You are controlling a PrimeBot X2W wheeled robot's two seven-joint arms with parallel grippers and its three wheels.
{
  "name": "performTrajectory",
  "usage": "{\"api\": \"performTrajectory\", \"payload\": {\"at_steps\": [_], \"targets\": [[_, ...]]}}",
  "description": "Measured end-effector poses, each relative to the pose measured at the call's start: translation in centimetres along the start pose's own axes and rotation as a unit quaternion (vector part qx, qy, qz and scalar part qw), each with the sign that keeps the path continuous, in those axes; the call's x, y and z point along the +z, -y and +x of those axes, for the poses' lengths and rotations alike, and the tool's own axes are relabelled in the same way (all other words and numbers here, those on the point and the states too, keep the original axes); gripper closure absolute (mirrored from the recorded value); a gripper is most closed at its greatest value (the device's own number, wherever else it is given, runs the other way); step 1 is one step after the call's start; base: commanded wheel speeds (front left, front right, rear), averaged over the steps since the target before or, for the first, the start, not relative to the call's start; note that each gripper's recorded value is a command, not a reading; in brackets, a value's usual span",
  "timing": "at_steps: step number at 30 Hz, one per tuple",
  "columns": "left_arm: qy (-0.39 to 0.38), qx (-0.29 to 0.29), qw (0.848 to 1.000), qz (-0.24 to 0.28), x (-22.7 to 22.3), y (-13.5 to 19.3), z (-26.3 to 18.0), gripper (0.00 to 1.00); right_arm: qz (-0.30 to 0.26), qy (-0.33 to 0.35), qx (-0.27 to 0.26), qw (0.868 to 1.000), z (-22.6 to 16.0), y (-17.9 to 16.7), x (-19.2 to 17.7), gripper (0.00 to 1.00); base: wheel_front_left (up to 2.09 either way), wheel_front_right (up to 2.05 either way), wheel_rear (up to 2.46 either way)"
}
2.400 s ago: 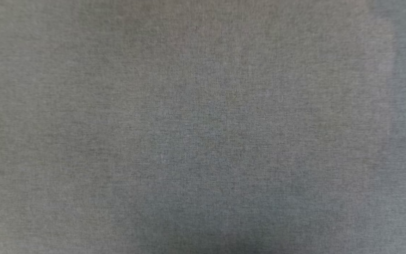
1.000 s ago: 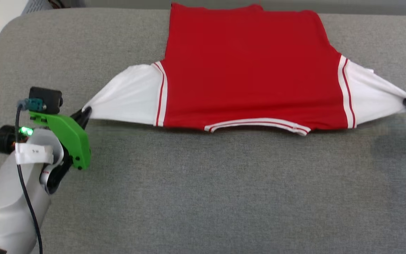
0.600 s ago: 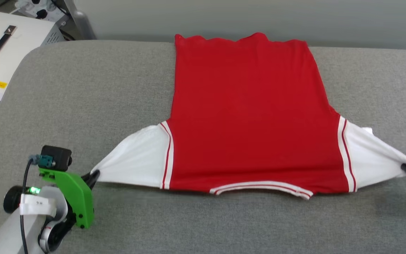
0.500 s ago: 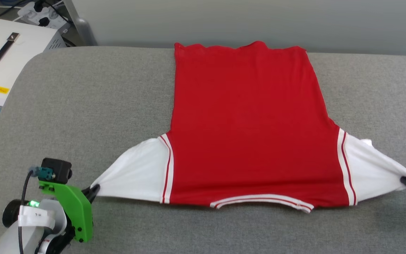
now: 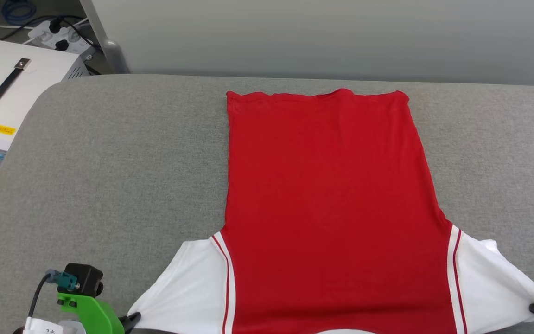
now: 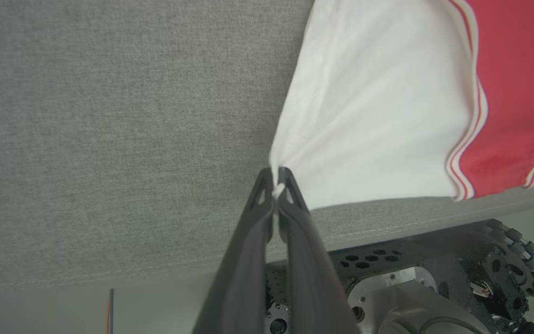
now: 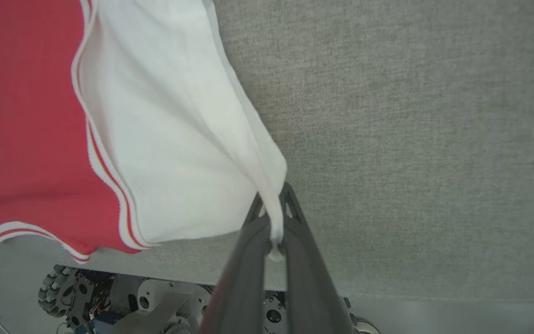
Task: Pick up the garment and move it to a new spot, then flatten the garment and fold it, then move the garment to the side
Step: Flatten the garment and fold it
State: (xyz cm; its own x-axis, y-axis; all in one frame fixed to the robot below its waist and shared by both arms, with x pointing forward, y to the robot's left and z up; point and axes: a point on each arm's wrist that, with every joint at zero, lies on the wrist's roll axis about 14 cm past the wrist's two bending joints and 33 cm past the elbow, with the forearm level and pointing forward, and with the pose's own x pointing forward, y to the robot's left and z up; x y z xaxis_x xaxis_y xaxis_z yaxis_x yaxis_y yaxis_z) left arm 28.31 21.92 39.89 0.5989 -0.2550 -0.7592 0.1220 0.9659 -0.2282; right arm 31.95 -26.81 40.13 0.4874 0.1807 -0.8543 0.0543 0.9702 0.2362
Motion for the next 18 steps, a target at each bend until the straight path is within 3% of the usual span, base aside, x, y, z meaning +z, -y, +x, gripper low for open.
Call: {"api": "performTrajectory", "payload": {"at_steps": [6, 7, 8, 12, 18], "targets": [[-0.001, -0.017, 1.0, 0.004, 0.6, 1.1, -0.2, 1.0, -0.015, -0.009, 0.0, 1.0, -0.6, -1.0, 0.3, 1.0, 0.0, 0.0, 0.0], [-0.001, -0.023, 1.0, 0.002, 0.8, 1.5, -0.2, 1.0, -0.025, -0.01, -0.002, 1.0, -0.7, -1.3, 0.6, 0.26, 0.0, 0.0, 0.0], [0.0, -0.031, 0.999, -0.004, 1.0, 1.9, -0.2, 1.0, -0.032, -0.017, -0.002, 0.999, -0.7, -1.4, 0.7, 0.0, 0.0, 0.0, 0.0], [-0.008, -0.051, 0.999, -0.005, 1.3, 2.9, -0.1, 1.0, -0.046, -0.02, 0.003, 0.999, -0.7, -2.1, 1.8, 0.0, 0.0, 0.0, 0.0], [-0.038, -0.07, 0.997, 0.006, 1.3, 4.4, 0.1, 1.0, -0.071, 0.039, 0.039, 0.996, -0.1, -5.7, 9.4, 0.0, 0.0, 0.0, 0.0]]}}
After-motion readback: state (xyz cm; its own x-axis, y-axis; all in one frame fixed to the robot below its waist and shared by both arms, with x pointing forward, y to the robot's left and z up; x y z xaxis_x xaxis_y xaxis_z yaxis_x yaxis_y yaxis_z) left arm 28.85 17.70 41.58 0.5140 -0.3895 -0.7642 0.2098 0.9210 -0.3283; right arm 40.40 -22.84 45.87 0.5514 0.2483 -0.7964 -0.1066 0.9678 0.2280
